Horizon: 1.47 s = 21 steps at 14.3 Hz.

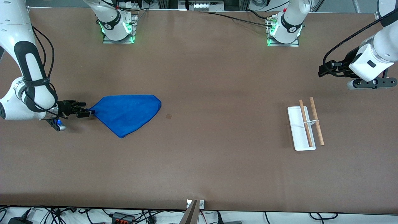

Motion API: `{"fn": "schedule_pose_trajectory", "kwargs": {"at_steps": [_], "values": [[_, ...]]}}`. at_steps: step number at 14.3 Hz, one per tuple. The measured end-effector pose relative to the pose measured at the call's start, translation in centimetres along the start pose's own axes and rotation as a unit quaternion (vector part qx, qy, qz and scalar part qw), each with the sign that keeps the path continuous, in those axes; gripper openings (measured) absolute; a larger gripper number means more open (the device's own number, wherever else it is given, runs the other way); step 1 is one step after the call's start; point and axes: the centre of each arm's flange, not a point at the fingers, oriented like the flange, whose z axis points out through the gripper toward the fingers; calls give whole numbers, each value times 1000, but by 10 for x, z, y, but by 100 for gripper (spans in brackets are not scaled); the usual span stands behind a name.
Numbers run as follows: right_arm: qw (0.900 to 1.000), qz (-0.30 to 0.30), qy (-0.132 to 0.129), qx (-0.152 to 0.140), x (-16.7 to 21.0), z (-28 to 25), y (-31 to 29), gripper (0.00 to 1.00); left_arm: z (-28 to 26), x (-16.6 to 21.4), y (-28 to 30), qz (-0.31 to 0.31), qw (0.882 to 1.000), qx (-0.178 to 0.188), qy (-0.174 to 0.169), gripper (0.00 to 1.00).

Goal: Pass towel and hang on rack
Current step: 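Lower the right gripper onto the towel corner and close it, then lift the towel corner with the right gripper off the table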

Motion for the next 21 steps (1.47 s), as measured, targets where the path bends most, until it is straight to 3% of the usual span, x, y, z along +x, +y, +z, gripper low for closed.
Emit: {"fn": "schedule_pose_trajectory", "kwargs": {"at_steps": [15,21], "values": [[1000,10,-2,15,7,24,-7,91,0,0,0,0,1000,0,-1,100],[1000,14,-2,15,8,24,-5,82,0,0,0,0,1000,0,-1,100]]}}
